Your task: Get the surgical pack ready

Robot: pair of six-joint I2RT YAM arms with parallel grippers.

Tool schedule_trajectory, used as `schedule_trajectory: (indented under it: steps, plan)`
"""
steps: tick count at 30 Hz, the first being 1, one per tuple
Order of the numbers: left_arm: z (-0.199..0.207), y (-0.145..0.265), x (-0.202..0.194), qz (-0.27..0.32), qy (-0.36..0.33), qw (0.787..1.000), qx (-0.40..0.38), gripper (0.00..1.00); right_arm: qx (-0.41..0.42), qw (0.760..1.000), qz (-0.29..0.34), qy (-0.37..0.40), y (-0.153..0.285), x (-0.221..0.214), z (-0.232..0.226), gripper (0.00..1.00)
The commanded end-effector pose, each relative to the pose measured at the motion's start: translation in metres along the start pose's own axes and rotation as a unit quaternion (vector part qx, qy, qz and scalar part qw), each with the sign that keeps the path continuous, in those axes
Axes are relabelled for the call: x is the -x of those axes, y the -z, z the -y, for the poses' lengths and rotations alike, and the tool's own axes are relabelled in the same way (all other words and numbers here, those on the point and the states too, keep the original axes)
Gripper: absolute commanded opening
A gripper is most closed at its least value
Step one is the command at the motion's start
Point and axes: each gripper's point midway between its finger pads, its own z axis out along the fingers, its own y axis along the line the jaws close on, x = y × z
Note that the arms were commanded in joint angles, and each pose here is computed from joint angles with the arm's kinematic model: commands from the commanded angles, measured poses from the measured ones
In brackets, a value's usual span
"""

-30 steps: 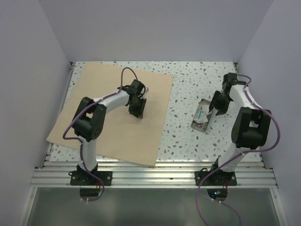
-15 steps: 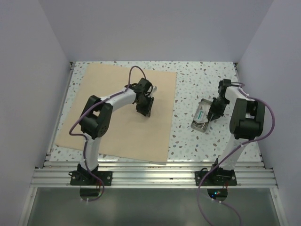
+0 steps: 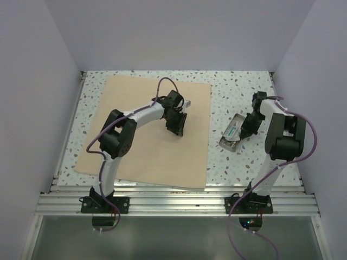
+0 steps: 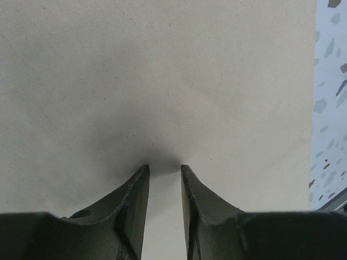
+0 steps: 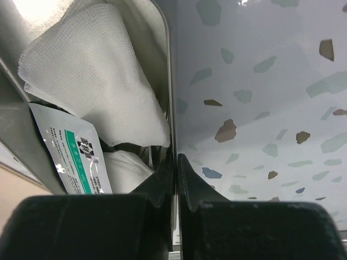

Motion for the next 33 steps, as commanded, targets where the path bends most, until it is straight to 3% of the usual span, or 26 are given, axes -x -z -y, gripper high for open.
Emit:
schedule_trajectory:
  steps: [1,14,17,19,20,21,22,24,25,28,29,33]
  plan:
    - [0.019,-0.026,-0.009,-0.027,0.004,0.999,-0.037,0.34,0.03,0.999,0.036,-0.025,0.044,0.006,-0.009,0.0]
    - [0.074,-0.083,-0.011,-0.061,0.016,0.995,-0.082,0.34,0.103,0.99,0.072,-0.06,0.119,-0.001,-0.027,0.0]
    - [0.082,-0.076,0.015,-0.031,0.022,0.997,-0.063,0.34,0.128,0.988,0.06,-0.065,0.121,-0.01,-0.037,0.0]
    - [0.064,-0.06,0.034,0.013,0.039,0.999,-0.003,0.43,0.131,0.987,0.061,-0.063,0.122,-0.014,-0.039,0.0]
    - [0.065,-0.028,0.059,0.061,0.042,0.997,-0.001,0.46,0.134,0.987,0.065,-0.058,0.125,-0.017,-0.045,0.0]
    - [0.051,-0.02,0.054,0.067,0.058,0.996,0.018,0.51,0.136,0.987,0.066,-0.054,0.126,-0.019,-0.048,0.0]
    - [0.041,0.021,0.077,0.121,0.071,0.99,0.03,0.53,0.139,0.987,0.066,-0.049,0.127,-0.024,-0.056,0.0]
    - [0.014,0.047,0.069,0.135,0.098,0.984,0.055,0.57,0.143,0.986,0.069,-0.042,0.128,-0.031,-0.066,0.0]
    - [0.0,0.089,0.081,0.177,0.115,0.975,0.063,0.57,0.146,0.986,0.068,-0.037,0.129,-0.037,-0.076,0.0]
    - [-0.037,0.127,0.064,0.196,0.142,0.965,0.1,0.6,0.15,0.986,0.076,-0.016,0.128,-0.05,-0.096,0.0]
    - [-0.059,0.159,0.061,0.219,0.16,0.954,0.126,0.62,0.156,0.985,0.073,-0.009,0.125,-0.061,-0.111,0.0]
    - [-0.114,0.185,0.006,0.197,0.214,0.939,0.185,0.62,0.17,0.983,0.071,-0.024,0.109,-0.084,-0.149,0.0]
